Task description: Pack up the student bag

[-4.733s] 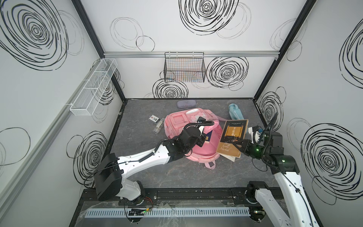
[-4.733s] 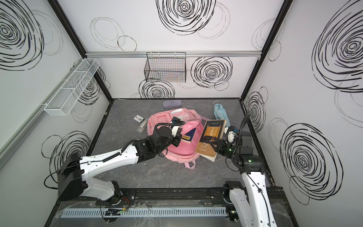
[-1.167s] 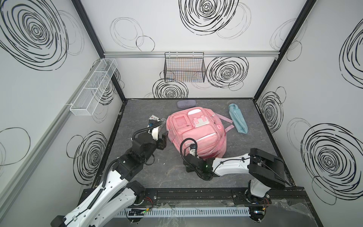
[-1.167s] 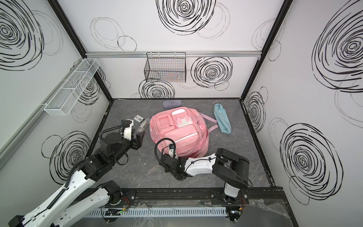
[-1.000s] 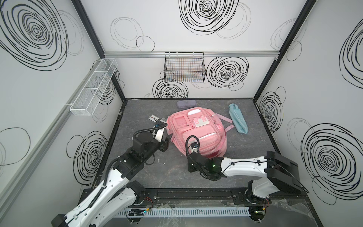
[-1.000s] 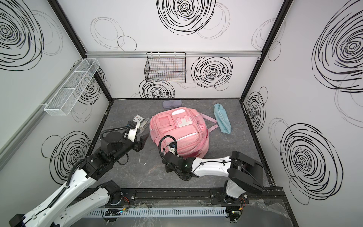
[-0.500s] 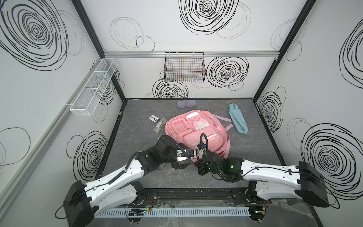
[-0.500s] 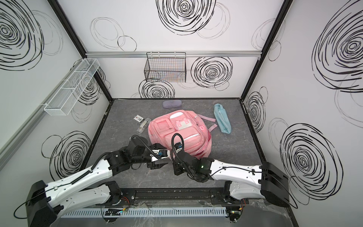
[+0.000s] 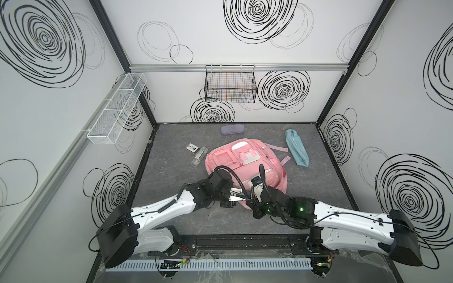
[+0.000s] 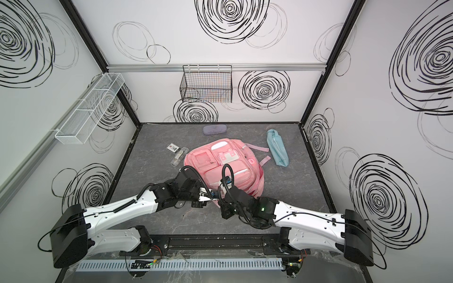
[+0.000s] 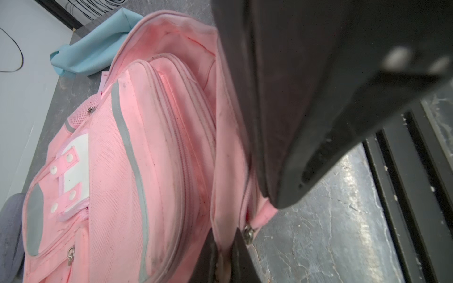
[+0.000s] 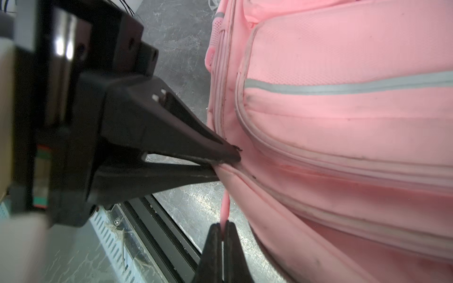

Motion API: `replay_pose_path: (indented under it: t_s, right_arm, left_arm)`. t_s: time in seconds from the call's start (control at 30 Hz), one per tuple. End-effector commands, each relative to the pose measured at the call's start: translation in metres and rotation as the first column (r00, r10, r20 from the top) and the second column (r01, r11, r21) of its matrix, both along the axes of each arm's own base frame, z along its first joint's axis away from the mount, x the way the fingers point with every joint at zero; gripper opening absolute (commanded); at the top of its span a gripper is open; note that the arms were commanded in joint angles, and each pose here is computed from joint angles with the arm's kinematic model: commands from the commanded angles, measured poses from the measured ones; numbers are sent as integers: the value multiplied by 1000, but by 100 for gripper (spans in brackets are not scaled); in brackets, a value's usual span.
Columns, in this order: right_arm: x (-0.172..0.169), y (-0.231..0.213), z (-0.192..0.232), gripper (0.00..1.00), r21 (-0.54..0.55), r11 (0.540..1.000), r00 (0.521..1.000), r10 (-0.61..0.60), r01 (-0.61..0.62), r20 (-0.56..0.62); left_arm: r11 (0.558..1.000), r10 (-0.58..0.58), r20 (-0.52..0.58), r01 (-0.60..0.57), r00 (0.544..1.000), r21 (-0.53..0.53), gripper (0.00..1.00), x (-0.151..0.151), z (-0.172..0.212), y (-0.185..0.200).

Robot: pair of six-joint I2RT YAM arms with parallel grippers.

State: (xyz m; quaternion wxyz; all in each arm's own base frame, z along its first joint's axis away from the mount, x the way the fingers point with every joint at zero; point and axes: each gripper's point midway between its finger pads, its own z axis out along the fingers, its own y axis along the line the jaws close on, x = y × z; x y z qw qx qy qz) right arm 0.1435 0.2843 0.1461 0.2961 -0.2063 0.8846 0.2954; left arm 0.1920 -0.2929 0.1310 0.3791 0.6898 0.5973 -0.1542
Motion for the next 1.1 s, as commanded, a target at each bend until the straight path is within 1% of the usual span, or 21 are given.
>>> replay_pose_path:
  t_s: [0.0,0.07,0.17,0.3,0.37,0.4,0.47,0.53,0.6,0.67,0.77,0.87,0.93,1.03,1.07]
  right_arm:
    - [11,-5,19,0,22,999,997,-51,50,64]
    - [12,-9,16,0,7,998,996,-62,62,68]
    - [11,-7,11,0,19,998,996,-56,55,63]
    - [15,-4,4,0,47,996,996,-77,74,50]
    - [16,-3,-1,0,69,994,995,-87,84,46]
    - [16,-3,-5,0,77,993,995,-93,90,42]
    - [20,-13,-12,0,61,986,988,-155,154,23]
    - [23,-22,-13,0,44,981,981,-192,190,31]
    - [25,-30,-9,0,36,978,976,-209,207,54]
    - [23,-30,-5,0,51,981,979,-192,189,62]
    - [16,-18,3,0,118,986,990,-128,120,63]
    - [13,-6,4,0,170,982,994,-93,82,55]
    - [13,-3,0,0,177,981,995,-91,81,48]
    - [13,-2,-5,32,177,980,995,-94,86,37]
    - [11,0,-6,34,181,982,996,-70,61,47]
  left_arm:
    - [999,-8,60,10,998,-32,0,5,16,-2]
    - [998,1,71,4,998,-65,0,6,22,0]
    - [993,5,54,2,999,-122,0,7,29,-1]
    - [988,18,1,-17,1000,-153,0,4,30,-6]
    - [984,59,-34,-63,998,-168,0,8,30,-7]
    - [984,59,-45,-66,997,-167,0,7,29,-8]
    - [988,57,-50,-63,997,-142,0,6,23,-7]
    - [988,84,-42,-89,996,-124,0,11,20,-4]
    - [989,81,-39,-85,996,-122,0,10,20,-3]
    - [985,75,-41,-81,996,-151,0,9,26,-5]
    - [975,68,-54,-78,996,-206,0,8,37,-11]
    - [965,92,-86,-110,992,-238,0,11,42,-15]
    - [956,130,-116,-156,985,-249,0,14,46,-17]
    - [946,152,-164,-192,975,-260,0,14,49,-19]
    - [943,157,-175,-200,972,-267,0,14,51,-19]
